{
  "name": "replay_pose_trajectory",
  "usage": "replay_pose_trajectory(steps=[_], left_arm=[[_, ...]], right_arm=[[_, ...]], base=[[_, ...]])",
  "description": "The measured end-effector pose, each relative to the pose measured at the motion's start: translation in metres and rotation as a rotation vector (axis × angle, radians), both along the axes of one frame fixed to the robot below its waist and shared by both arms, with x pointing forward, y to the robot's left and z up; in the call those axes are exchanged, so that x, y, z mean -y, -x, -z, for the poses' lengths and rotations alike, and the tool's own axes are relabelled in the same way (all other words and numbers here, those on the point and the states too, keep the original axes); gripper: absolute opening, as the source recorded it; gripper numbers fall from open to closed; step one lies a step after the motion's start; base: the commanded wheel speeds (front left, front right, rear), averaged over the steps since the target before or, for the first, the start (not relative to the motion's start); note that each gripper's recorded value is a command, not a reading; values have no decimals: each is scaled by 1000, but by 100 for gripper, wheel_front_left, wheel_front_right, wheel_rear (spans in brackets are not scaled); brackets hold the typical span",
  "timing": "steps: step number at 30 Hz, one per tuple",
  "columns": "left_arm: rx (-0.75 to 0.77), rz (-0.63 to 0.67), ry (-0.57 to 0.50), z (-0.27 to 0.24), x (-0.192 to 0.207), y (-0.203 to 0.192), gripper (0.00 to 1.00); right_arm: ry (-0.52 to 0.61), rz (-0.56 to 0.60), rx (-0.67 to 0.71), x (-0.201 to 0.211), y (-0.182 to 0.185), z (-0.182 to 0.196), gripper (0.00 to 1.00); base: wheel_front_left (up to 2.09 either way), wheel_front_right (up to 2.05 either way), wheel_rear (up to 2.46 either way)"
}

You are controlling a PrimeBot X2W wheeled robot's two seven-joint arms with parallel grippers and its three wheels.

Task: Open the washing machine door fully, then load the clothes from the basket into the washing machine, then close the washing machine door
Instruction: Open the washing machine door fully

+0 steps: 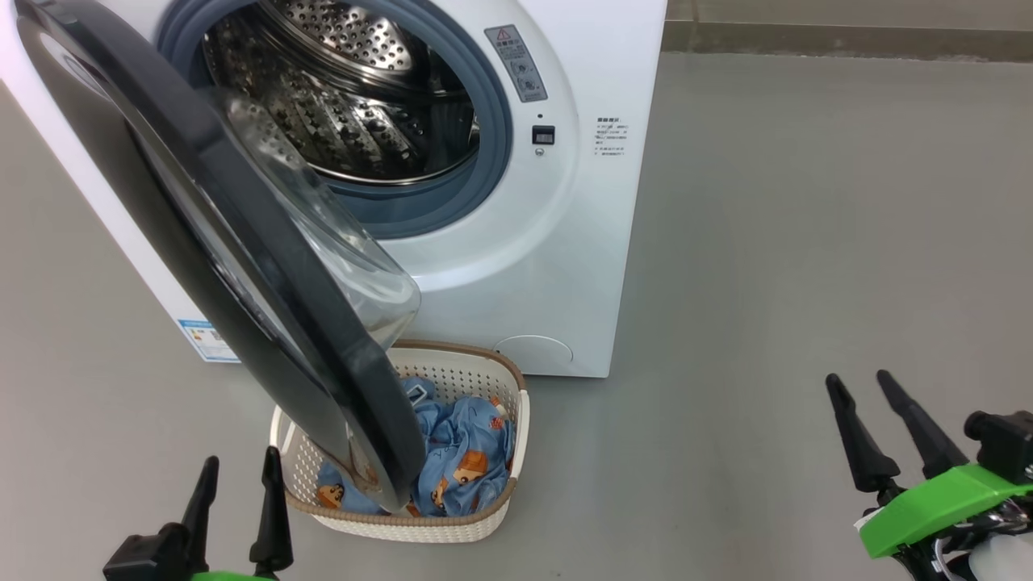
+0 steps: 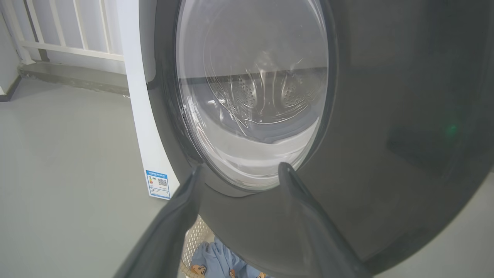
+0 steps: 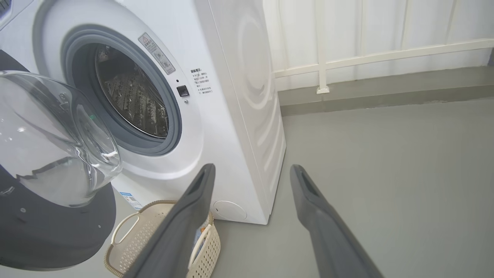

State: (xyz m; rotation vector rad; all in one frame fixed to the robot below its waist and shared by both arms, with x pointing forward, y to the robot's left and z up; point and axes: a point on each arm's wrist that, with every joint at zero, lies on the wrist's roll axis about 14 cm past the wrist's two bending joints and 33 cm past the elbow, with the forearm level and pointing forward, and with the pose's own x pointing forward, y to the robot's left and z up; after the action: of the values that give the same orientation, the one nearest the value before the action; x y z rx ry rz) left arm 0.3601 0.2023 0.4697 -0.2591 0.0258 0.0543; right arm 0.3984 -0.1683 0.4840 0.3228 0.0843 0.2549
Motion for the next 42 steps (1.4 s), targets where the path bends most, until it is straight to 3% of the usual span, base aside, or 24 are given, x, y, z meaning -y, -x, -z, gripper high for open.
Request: replay_pose_trajectory(steps=[7,25,26,27,28,29,34,42], left_arm=[[-1,-3,0,0,-1,1,100],[-5,-7,0,2,-3,0,100],[0,-8,0,0,-3,0,87],[8,-9,-1,-2,-3,-1,36],[18,-11,-2,-6,-4,-1,36],[29,-12,-1,-9,-4,-2,0],[131,-18,-12,-42,-7,-6,0],[439,-9,-72,-143,8,-3,0]], right_arm=[[48,44,65,7,6,-10,100],[67,70,36,7,17,4,100],[66,71,37,7,17,4,100],[64,72,40,7,17,3,100],[63,73,43,8,17,2,100],[63,76,45,8,17,1,100],[59,82,58,9,16,-3,100],[86,73,69,8,18,-5,100]], base=[[0,0,0],[0,0,0],[0,0,0],[0,0,0],[0,0,0],[0,0,0],[0,0,0],[0,0,0]])
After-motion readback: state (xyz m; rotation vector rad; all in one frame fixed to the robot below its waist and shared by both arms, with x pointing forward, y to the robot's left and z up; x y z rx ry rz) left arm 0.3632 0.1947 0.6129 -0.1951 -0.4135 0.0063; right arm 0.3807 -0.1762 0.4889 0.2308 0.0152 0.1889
